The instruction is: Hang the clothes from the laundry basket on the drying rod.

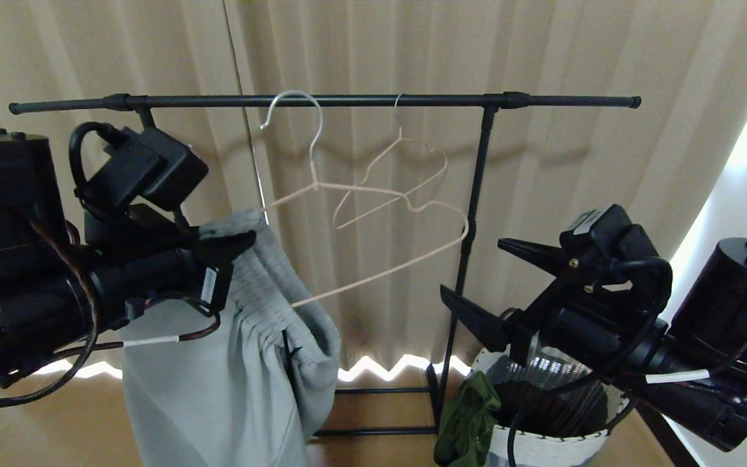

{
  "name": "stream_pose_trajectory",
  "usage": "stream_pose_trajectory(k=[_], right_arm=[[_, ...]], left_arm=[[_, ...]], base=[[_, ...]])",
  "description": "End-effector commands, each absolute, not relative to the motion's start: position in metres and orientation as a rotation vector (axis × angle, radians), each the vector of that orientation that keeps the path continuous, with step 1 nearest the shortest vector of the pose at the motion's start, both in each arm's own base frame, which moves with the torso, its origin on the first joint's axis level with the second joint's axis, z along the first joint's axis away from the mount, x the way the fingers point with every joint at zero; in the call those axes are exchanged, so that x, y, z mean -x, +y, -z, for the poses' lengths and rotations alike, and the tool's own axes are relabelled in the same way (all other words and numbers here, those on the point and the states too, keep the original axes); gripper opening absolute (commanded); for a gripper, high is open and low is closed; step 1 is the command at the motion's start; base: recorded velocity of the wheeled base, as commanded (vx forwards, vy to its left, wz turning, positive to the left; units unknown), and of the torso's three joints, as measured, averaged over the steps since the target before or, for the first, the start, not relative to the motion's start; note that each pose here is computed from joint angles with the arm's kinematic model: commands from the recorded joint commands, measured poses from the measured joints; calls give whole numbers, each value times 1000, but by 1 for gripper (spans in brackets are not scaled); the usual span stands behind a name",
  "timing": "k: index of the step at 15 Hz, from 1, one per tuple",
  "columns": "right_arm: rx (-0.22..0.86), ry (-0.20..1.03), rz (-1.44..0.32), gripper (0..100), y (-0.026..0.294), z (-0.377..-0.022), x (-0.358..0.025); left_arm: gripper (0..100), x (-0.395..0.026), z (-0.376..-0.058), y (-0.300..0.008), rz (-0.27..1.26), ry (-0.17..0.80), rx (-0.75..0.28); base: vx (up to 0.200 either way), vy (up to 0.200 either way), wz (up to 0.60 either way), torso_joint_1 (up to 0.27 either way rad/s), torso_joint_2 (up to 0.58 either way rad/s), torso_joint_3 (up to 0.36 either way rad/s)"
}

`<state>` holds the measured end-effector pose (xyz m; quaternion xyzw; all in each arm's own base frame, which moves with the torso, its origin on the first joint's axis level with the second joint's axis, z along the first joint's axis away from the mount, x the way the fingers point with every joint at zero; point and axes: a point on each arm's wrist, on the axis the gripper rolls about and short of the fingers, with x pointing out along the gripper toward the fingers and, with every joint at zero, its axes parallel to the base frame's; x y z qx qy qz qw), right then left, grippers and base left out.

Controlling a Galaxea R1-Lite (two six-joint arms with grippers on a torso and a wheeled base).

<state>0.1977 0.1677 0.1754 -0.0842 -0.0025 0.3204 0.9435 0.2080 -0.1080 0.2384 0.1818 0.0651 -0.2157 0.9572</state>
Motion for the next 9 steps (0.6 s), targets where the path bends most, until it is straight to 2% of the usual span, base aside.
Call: stream_pose_trajectory(k=[1,4,9], right_arm=[[193,49,-674,100,175,-160,-202],[220,122,-702,100,190,-136,-209],[222,108,-722,100,213,-123,-225]], left_arm=[[0,-208,-239,-112,443,80,-318],[0,-200,-237,-119,476,-30,-282],[0,-192,-242,-126,549,-77,-267]], base=[[0,0,0,0,0,0],[0,0,0,0,0,0],[0,0,0,0,0,0]])
